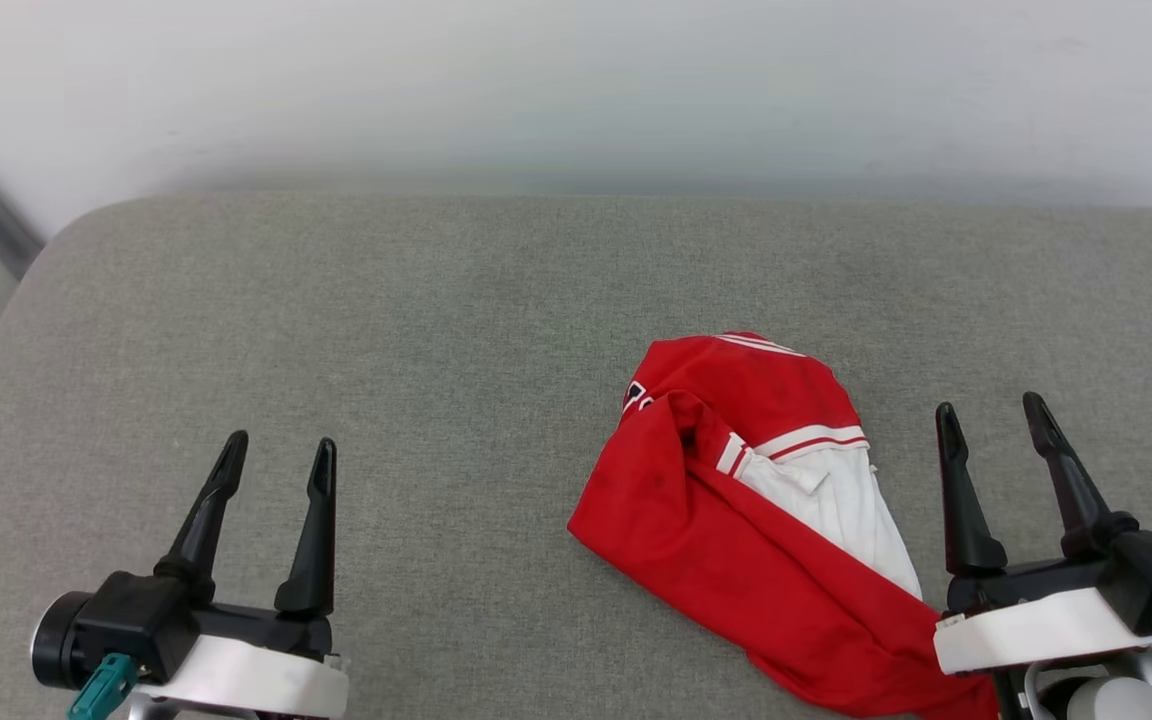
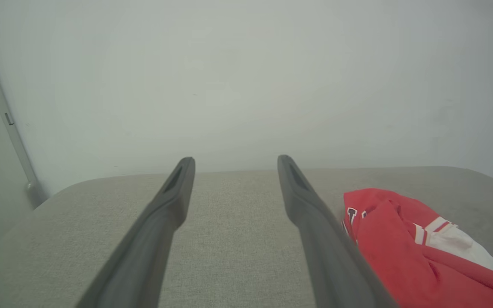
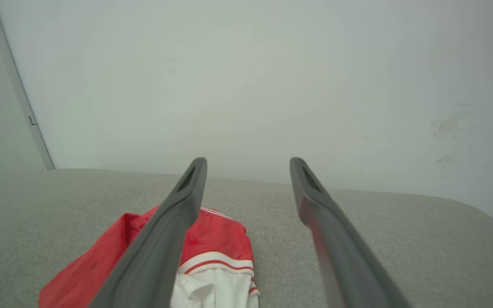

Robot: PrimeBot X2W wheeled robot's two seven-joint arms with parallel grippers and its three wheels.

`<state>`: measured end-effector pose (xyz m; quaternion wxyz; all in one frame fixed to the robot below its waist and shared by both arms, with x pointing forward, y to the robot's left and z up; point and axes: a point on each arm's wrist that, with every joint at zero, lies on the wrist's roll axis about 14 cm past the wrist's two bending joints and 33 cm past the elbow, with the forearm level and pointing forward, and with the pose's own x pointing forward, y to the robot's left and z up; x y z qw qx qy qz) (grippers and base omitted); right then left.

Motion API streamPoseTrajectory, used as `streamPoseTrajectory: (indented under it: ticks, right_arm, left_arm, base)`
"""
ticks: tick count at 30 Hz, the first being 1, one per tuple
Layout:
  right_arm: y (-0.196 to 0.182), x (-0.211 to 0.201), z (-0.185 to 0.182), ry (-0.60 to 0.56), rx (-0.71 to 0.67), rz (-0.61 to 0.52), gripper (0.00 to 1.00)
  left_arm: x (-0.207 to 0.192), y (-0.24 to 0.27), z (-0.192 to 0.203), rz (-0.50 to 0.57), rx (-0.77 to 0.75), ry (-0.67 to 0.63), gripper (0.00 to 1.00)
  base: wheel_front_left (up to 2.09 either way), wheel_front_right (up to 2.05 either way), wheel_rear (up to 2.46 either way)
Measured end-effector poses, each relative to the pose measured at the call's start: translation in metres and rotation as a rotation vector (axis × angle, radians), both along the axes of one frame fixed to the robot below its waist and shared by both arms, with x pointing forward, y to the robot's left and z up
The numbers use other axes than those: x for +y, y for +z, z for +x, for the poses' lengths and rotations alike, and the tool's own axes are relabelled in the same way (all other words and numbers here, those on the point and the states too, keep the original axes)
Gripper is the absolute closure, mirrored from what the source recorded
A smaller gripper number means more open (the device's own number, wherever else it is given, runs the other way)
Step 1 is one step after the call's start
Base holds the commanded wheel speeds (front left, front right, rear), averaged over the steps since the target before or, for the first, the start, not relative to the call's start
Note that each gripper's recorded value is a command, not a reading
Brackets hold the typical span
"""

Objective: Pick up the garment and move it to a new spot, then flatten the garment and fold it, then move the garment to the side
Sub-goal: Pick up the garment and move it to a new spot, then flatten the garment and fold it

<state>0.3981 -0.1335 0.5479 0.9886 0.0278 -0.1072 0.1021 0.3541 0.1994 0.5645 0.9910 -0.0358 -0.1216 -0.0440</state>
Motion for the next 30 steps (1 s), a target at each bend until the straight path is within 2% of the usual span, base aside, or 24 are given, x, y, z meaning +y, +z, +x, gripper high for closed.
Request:
streamPoseTrajectory:
  ticks: [6, 8, 13, 20, 23, 27, 30]
  right_arm:
    - [-0.005, -0.003, 0.003, -0.01, 0.014, -0.002, 0.0]
    - [-0.021, -0.004, 0.005, -0.014, 0.062, -0.019, 0.0]
    - [-0.047, 0.016, 0.028, 0.043, 0.243, -0.074, 0.0]
    - [-0.097, 0.042, 0.044, 0.204, 0.651, -0.271, 0.0]
    - [-0.108, 0.045, 0.047, 0.239, 0.791, -0.29, 0.0]
    - [-0.12, 0.052, 0.048, 0.281, 0.919, -0.342, 0.0]
    - [-0.127, 0.052, 0.053, 0.282, 0.953, -0.405, 0.0]
  left_arm:
    - [0.0, -0.004, 0.001, 0.013, 0.003, 0.003, 0.0]
    - [-0.002, -0.006, 0.003, 0.017, 0.009, 0.001, 0.0]
    - [-0.006, -0.01, 0.01, 0.014, 0.02, -0.006, 0.0]
    - [-0.004, -0.024, 0.017, -0.003, 0.059, 0.007, 0.0]
    - [-0.003, -0.027, 0.017, -0.004, 0.071, 0.016, 0.0]
    - [0.002, -0.032, 0.014, -0.005, 0.09, 0.034, 0.0]
    - [0.004, -0.036, 0.013, -0.004, 0.102, 0.042, 0.0]
  base:
    - [0.0, 0.0, 0.0]
    - [0.0, 0.0, 0.0]
    - [0.0, 0.0, 0.0]
    - [0.0, 0.0, 0.0]
    - [0.0, 0.0, 0.0]
    - [0.0, 0.0, 0.0]
    - [0.0, 0.0, 0.0]
